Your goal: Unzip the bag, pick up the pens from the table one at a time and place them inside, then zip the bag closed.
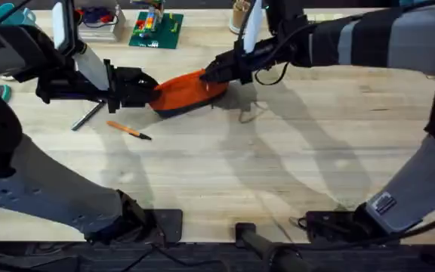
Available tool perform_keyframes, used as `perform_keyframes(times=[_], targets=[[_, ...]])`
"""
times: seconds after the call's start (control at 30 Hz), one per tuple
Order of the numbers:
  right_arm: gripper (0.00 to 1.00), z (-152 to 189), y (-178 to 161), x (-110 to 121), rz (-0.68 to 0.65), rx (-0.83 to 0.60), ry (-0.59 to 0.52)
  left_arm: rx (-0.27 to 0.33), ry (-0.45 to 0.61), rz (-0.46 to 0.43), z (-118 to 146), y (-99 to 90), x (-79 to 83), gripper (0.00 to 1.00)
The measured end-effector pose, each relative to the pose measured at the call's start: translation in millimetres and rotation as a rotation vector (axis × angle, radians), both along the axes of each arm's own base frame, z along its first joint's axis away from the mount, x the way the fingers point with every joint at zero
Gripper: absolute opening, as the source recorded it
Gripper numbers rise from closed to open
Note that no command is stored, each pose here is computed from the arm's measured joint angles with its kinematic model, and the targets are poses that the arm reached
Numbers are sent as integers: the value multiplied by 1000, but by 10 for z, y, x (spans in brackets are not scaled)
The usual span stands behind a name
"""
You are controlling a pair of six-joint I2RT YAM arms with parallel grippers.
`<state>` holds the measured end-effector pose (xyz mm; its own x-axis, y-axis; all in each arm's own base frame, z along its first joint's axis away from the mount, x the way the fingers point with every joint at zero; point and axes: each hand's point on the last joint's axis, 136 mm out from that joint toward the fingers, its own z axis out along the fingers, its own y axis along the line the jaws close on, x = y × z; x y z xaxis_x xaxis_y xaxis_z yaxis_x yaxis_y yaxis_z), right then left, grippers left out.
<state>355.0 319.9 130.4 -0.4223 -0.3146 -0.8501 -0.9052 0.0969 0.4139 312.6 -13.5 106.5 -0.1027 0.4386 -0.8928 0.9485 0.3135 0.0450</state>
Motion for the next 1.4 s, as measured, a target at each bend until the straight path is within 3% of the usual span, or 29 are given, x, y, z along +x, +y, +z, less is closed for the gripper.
perform_keyframes(times=[0.5, 1.4], targets=[[30, -16, 249, -175, 46, -16, -24, 2, 5, -1, -6, 0, -7, 40], [31, -18, 752, -313, 92, -53, -330, 5, 4, 0, -7, 6, -5, 40]])
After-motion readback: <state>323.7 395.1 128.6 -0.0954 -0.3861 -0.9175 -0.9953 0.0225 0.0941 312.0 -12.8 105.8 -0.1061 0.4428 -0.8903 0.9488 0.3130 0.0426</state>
